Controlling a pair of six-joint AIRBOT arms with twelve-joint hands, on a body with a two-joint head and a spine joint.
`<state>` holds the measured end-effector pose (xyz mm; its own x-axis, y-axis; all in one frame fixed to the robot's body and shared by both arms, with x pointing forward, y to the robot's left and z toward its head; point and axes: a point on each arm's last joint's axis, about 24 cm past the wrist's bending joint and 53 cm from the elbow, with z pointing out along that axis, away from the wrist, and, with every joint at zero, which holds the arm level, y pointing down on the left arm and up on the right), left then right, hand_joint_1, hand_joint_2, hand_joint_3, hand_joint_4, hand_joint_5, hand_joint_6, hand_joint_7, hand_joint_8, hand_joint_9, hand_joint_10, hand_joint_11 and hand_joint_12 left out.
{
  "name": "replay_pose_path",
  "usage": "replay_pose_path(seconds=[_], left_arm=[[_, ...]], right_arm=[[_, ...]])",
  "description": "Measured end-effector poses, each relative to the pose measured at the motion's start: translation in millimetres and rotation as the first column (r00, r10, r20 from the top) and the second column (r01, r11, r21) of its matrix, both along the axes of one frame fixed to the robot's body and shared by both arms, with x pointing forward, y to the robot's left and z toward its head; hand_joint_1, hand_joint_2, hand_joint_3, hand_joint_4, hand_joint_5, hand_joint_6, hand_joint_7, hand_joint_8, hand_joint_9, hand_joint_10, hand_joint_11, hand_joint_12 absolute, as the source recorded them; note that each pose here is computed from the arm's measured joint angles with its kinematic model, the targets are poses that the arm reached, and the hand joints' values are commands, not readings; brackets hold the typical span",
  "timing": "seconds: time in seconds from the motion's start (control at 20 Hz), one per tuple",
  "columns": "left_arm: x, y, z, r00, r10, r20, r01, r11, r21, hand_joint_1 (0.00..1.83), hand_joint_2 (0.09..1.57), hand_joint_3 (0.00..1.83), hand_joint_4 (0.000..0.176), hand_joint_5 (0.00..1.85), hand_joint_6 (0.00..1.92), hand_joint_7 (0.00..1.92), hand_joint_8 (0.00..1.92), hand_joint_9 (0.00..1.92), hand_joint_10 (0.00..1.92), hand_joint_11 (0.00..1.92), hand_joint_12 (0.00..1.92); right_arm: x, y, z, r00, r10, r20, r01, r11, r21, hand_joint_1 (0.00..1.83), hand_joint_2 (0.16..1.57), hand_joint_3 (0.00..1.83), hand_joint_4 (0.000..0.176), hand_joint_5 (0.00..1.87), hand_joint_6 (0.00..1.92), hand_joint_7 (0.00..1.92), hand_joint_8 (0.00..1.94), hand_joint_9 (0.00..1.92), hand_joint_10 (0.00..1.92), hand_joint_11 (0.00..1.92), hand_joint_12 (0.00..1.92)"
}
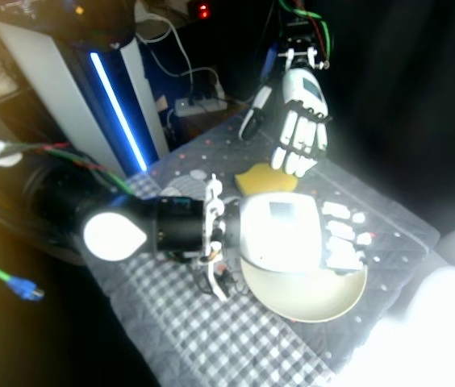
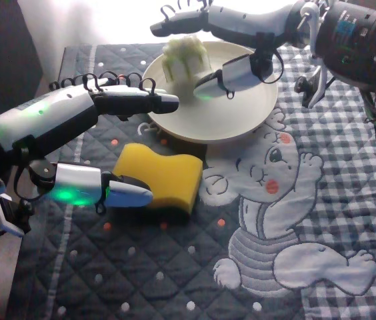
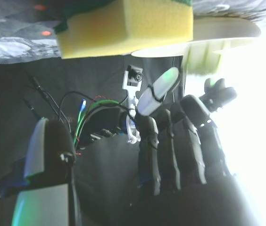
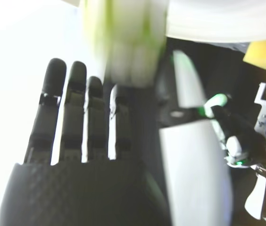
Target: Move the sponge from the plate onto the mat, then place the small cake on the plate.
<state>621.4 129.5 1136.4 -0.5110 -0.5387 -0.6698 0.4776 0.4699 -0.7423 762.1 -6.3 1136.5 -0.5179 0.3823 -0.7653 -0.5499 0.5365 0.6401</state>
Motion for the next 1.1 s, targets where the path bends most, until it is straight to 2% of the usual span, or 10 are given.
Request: replay_pose_path(seconds=[0.25,0.3,0.4,0.55,0.6,0.65,0.7,0.75,0.95,1.1], left_arm=[[1,0.8,1,1.0,0.004,0.001,-0.004,1.0,-0.008,0.98,0.94,0.01,0.0,0.44,0.0,0.35,0.0,0.3,0.0,0.0,1.27],[2,2.2,2,0.9999,0.011,0.0,-0.011,0.9999,-0.012,0.96,0.94,0.01,0.0,0.42,0.0,0.36,0.01,0.31,0.01,0.0,1.4],[2,5.1,4,0.9998,0.019,0.003,-0.019,0.9995,-0.025,0.94,0.95,0.01,0.0,0.42,0.0,0.36,0.01,0.32,0.02,0.0,1.43],[6,18.2,16,0.9985,0.051,0.023,-0.05,0.9977,-0.047,0.89,0.98,0.01,0.0,0.37,0.0,0.34,0.0,0.32,0.02,0.0,1.26],[7,23.1,21,0.9976,0.059,0.036,-0.057,0.9969,-0.054,0.91,0.97,0.0,0.0,0.39,0.01,0.33,0.0,0.29,0.01,0.0,1.17],[7,28.9,26,0.9962,0.077,0.041,-0.074,0.995,-0.067,0.96,1.0,0.01,0.0,0.37,0.0,0.28,0.0,0.23,0.0,0.0,1.09],[5,32.8,30,0.9951,0.087,0.047,-0.083,0.993,-0.084,0.96,1.0,0.01,0.0,0.37,0.0,0.28,0.0,0.23,0.0,0.0,1.09],[2,36.7,34,0.9936,0.094,0.063,-0.088,0.9924,-0.086,0.97,0.99,0.0,0.0,0.38,0.01,0.32,0.01,0.3,0.03,0.0,1.25],[-2,54.7,47,0.9865,0.137,0.09,-0.125,0.9839,-0.128,0.9,1.0,0.0,0.0,0.3,0.0,0.27,0.0,0.26,0.0,0.0,1.15],[-4,68.1,56,0.9784,0.174,0.111,-0.156,0.9754,-0.156,0.84,1.03,0.01,0.0,0.26,0.0,0.25,0.0,0.27,0.01,0.0,1.08]], right_arm=[[-11,8,-4,0.999,0.042,-0.01,-0.042,0.999,-0.016,0.92,1.04,0.0,0.089,0.31,0.0,0.37,0.0,0.4,0.0,0.01,0.85],[-15,8,-5,0.998,0.056,-0.012,-0.056,0.998,-0.027,0.94,1.03,0.0,0.051,0.32,0.0,0.39,0.0,0.41,0.0,0.06,0.75],[-21,1,2,0.997,0.073,-0.011,-0.073,0.997,-0.013,0.93,1.02,0.0,0.051,0.31,0.0,0.38,0.0,0.38,0.0,0.1,0.69],[-19,-48,25,0.999,0.033,0.015,-0.033,0.999,-0.001,0.9,1.07,0.01,0.015,0.25,0.0,0.26,0.0,0.28,0.0,0.0,0.61],[-18,-62,31,1.0,0.015,0.019,-0.015,1.0,0.005,0.83,1.07,0.0,0.045,0.23,0.0,0.26,0.0,0.27,0.0,0.0,0.46],[-19,-86,44,1.0,-0.015,0.022,0.014,1.0,0.026,0.8,1.04,0.0,0.053,0.25,0.0,0.3,0.0,0.26,0.0,0.0,0.42],[-21,-99,53,0.999,-0.032,0.021,0.03,0.998,0.047,0.8,1.04,0.0,0.053,0.25,0.0,0.3,0.0,0.26,0.0,0.0,0.42],[-27,-114,67,0.998,-0.046,0.037,0.044,0.996,0.072,0.82,1.05,0.0,0.084,0.23,0.0,0.3,0.01,0.29,0.01,0.01,0.42],[-68,-149,109,0.988,-0.056,0.144,0.038,0.991,0.127,0.91,1.06,0.0,0.059,0.23,0.0,0.27,0.0,0.25,0.0,0.0,0.3],[-90,-181,99,0.992,-0.08,0.098,0.065,0.986,0.152,0.86,1.07,0.0,0.069,0.18,0.0,0.22,0.0,0.2,0.0,0.0,0.16]])
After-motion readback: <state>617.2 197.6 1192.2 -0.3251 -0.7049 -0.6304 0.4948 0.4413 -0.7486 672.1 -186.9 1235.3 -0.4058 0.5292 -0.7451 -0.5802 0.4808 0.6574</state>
